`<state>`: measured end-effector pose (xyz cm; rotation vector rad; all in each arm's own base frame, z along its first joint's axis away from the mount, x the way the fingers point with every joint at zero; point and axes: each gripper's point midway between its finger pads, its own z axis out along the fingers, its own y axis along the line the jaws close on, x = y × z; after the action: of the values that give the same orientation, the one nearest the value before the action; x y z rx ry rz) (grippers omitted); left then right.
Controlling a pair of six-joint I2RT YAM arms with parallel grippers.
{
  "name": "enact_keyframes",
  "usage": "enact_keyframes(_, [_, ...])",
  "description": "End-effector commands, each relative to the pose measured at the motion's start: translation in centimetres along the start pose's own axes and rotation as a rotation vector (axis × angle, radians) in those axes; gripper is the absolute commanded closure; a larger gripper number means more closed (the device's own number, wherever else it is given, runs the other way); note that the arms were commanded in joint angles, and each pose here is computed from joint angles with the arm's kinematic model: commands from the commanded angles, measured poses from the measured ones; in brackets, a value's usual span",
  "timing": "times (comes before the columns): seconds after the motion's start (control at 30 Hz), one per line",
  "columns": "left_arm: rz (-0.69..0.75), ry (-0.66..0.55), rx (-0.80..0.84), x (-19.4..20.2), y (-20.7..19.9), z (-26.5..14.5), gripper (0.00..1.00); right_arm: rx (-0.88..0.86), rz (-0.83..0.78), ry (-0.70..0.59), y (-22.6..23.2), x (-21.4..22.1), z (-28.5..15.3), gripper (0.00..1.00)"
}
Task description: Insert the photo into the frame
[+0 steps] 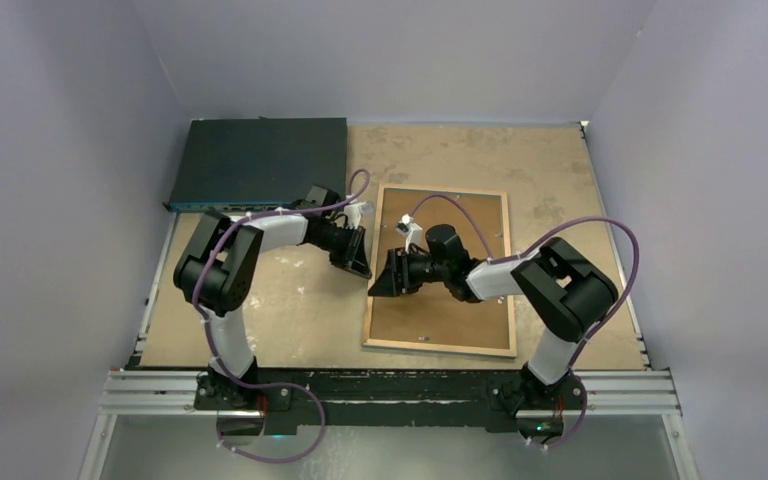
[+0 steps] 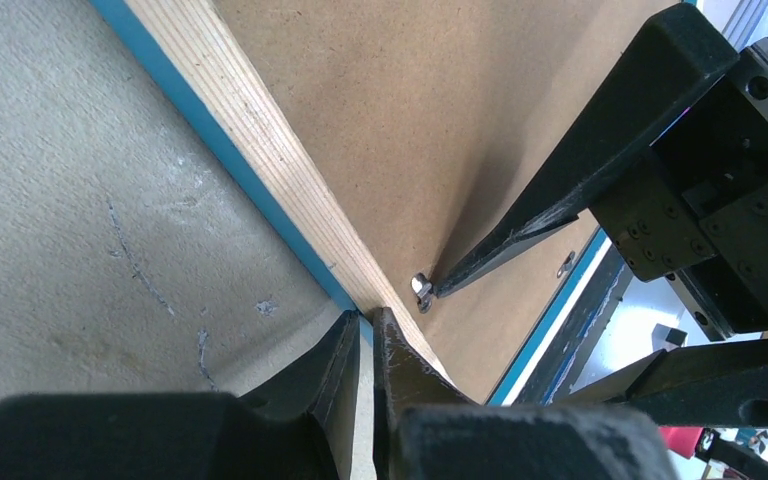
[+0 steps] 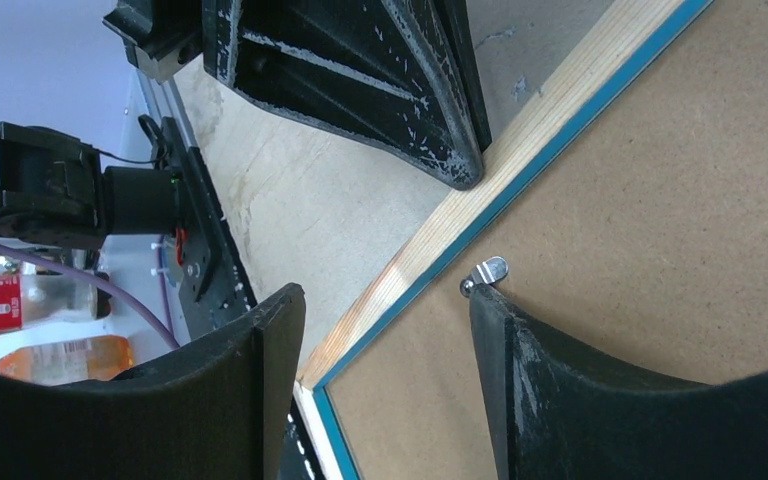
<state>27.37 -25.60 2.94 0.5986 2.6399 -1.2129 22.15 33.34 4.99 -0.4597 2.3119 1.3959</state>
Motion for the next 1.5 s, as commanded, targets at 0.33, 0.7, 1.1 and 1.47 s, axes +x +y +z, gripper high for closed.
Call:
enact_keyframes(0.33, [0.040,-0.010,-0.041,-0.7,0.9,1.2,0.97,-0.039,-0.036,0.000,0.2,-0.8,1.2,0.38])
enact_keyframes(0.7, [0.038,-0.011,-0.048,-0.8,1.0,1.3,0.98,-0.130,-0.075,0.091,1.4,0.3,1.6,0.41])
enact_keyframes(1.1, [0.041,-0.011,-0.050,-1.1,1.0,1.3,0.98,-0.175,-0.137,0.164,1.9,1.1,2.6,0.43])
enact_keyframes(1.47, [0.045,0.001,-0.065,-1.1,1.4,1.1,0.99,-0.075,-0.217,0.107,0.4,-1.9,2.0,0.39])
